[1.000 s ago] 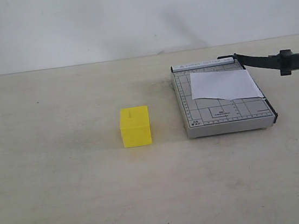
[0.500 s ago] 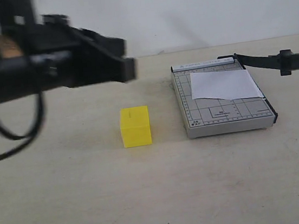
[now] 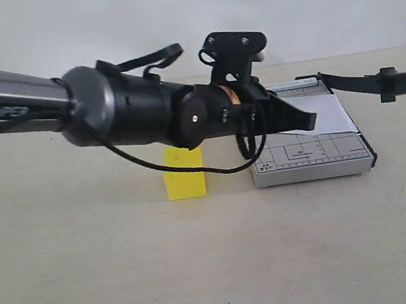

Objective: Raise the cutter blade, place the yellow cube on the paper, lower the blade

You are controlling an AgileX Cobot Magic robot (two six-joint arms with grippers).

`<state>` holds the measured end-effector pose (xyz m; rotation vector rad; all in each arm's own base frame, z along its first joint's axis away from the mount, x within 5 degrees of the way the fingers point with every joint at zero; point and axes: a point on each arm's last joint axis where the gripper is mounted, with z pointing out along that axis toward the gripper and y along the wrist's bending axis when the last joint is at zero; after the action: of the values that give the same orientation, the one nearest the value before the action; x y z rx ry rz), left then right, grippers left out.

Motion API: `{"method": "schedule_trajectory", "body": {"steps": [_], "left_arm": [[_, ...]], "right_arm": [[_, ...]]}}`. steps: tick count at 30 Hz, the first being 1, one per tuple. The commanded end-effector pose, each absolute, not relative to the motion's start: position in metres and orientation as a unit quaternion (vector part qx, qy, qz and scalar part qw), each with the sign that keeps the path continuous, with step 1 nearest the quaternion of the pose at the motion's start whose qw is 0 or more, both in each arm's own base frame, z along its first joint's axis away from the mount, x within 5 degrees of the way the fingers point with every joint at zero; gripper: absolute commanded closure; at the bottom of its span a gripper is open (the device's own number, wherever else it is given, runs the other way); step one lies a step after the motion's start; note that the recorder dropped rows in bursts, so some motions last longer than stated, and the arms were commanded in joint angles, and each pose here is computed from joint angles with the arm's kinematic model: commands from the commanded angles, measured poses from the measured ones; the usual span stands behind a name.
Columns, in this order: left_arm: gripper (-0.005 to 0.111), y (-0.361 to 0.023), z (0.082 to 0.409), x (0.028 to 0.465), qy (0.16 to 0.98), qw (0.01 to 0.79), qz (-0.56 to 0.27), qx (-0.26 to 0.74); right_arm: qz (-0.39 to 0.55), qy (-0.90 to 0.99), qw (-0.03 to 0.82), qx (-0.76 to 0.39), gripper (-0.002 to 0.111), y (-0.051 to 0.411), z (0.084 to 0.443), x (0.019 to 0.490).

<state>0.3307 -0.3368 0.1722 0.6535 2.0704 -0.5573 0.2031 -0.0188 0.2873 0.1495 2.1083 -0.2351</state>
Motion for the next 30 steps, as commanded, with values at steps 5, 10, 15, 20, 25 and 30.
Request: {"method": "schedule_trajectory", "body": {"steps": [5, 10, 15, 20, 25, 30], "left_arm": [[0.102, -0.372, 0.131, 0.365, 0.832, 0.440, -0.240, 0.237], [0.102, -0.386, 0.102, 0.375, 0.851, 0.401, -0.229, 0.250], [0.102, -0.395, 0.092, 0.379, 0.855, 0.387, -0.228, 0.258], [0.102, -0.402, 0.090, 0.370, 0.856, 0.378, -0.230, 0.268], [0.102, -0.411, 0.094, 0.364, 0.842, 0.399, -0.241, 0.271], [0.102, -0.412, 0.092, 0.364, 0.840, 0.403, -0.243, 0.270]], "right_arm": [[-0.076, 0.856, 0.499, 0.108, 0.108, -0.039, 0.278, 0.222], [-0.085, 0.845, 0.519, 0.095, 0.108, -0.038, 0.288, 0.214], [-0.085, 0.833, 0.538, 0.096, 0.108, -0.037, 0.298, 0.206], [-0.084, 0.830, 0.544, 0.095, 0.108, -0.037, 0.301, 0.204], [-0.076, 0.826, 0.552, 0.078, 0.108, -0.032, 0.302, 0.206], [-0.077, 0.830, 0.552, 0.008, 0.108, -0.015, 0.302, 0.208]]}}
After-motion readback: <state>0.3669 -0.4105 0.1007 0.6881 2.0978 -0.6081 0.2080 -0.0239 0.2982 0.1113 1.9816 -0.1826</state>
